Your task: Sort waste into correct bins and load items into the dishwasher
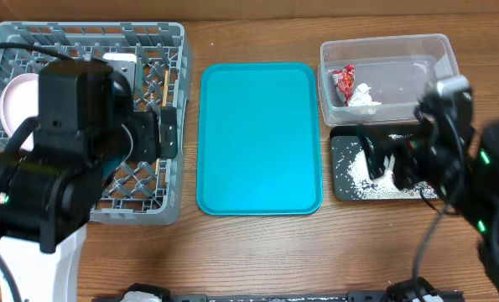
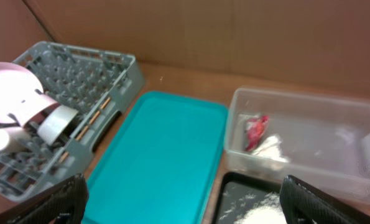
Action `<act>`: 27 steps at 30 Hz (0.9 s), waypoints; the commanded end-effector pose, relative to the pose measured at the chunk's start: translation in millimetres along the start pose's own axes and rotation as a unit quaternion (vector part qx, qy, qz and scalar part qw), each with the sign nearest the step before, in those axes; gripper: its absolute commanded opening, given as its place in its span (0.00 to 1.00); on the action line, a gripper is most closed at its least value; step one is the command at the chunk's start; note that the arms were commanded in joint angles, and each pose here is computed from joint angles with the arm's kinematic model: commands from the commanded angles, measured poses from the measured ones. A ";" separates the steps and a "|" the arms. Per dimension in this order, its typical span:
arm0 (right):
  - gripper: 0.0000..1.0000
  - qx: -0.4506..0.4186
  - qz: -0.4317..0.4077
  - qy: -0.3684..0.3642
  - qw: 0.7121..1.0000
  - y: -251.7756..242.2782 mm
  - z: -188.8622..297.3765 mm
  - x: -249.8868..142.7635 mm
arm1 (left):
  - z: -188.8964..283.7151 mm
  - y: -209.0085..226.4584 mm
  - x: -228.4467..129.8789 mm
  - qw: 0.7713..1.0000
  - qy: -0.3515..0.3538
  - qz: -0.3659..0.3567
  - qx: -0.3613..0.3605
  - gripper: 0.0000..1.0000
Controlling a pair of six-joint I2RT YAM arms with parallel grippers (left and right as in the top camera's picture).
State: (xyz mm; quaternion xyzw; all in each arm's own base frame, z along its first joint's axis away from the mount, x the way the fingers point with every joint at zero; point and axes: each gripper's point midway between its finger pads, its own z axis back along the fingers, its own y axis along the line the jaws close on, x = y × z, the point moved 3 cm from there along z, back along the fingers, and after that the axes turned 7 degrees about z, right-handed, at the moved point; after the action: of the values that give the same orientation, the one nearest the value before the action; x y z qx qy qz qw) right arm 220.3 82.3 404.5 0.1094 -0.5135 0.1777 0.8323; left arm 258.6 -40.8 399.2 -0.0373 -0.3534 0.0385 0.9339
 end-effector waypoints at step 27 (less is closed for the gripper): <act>1.00 -0.077 0.064 -0.241 0.965 -13.6 -70.7 -193.4 | -103.3 -13.0 -0.5 0.991 0.133 -0.006 0.027 1.00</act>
State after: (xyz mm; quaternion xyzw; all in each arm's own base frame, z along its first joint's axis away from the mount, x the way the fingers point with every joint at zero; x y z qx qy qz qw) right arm 205.8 63.3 201.6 0.0574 -0.6973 0.1670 0.6947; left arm 320.8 -54.9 329.6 -0.0112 -0.2356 0.0328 0.9712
